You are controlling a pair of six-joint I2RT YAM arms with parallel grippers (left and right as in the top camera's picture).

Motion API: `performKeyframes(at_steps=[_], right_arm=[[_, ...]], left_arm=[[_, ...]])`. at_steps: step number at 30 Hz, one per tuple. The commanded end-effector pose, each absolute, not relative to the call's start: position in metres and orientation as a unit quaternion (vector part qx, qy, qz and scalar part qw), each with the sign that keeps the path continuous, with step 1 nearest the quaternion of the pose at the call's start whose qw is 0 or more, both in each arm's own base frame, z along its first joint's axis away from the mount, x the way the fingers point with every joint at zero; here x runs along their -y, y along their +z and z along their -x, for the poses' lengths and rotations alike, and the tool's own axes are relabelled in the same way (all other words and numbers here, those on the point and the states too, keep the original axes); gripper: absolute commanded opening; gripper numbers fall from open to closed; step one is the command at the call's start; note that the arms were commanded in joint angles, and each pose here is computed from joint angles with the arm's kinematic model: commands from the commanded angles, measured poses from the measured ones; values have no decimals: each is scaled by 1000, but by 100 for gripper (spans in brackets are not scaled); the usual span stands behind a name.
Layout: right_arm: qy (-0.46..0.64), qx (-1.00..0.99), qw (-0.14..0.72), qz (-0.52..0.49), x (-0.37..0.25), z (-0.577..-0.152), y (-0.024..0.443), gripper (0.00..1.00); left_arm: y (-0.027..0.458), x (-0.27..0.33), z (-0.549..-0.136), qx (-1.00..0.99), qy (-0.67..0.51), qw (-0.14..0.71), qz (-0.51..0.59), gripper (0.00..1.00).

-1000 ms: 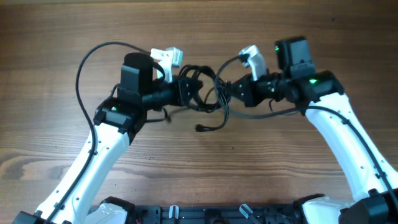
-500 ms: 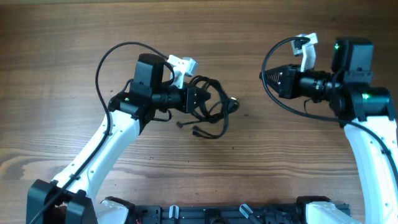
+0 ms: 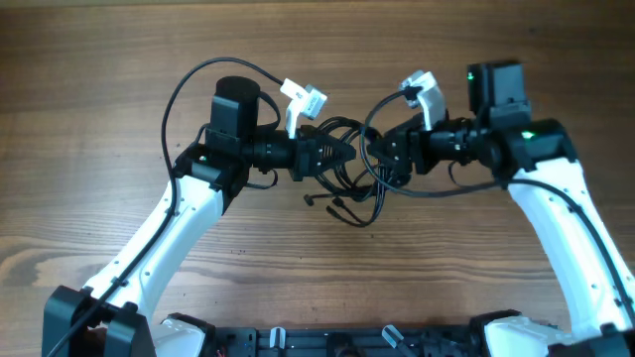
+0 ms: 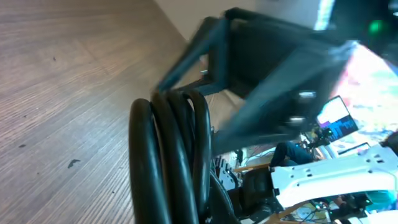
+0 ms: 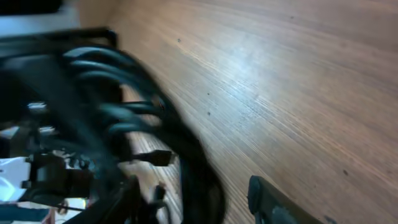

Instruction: Untangle cables

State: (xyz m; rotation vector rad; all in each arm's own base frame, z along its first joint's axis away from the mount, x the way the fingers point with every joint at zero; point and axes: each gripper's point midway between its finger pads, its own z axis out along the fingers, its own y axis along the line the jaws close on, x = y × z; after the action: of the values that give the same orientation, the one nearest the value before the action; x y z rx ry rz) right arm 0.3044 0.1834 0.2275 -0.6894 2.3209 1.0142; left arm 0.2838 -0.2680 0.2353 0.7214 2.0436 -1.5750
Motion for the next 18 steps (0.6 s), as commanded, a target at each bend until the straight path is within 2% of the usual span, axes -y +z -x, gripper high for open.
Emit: performKeyframes(at_steps=[1,3,5,6,8,9,13,15,17,18], right_arm=[[358,-875,224,235,-182,-318,200,34],[358,-874,228,235,-182,-319,202,23],[361,-877,232,216,-182,-324,205,4],[353,-888,231,180,-177,-331,204,4],[317,-914,240,82,-154,-349,202,4],[310,-916,247,60,-146,-352,204,4],[310,-905,286,58,-136,-350,230,4],[317,-904,279,60,-138,-347,230,4],[324,-905,268,63,-141,-341,228,4],[330,-903,265,74,-143,-339,229,4]], left_arm=[[248,271,-273,-719,-600,213,-278,4],[248,271,-273,-719,-600,213,-278,4],[248,271,-273,-720,-600,212,-278,4],[247,270,-274,-722,-597,214,-276,4],[230,266,-287,-761,-562,220,-240,13],[220,263,-293,-781,-541,221,-220,13],[171,234,-312,-870,-422,217,-132,13],[172,234,-312,-869,-425,216,-131,18],[178,237,-318,-867,-440,213,-96,30],[185,239,-322,-860,-452,219,-85,32]])
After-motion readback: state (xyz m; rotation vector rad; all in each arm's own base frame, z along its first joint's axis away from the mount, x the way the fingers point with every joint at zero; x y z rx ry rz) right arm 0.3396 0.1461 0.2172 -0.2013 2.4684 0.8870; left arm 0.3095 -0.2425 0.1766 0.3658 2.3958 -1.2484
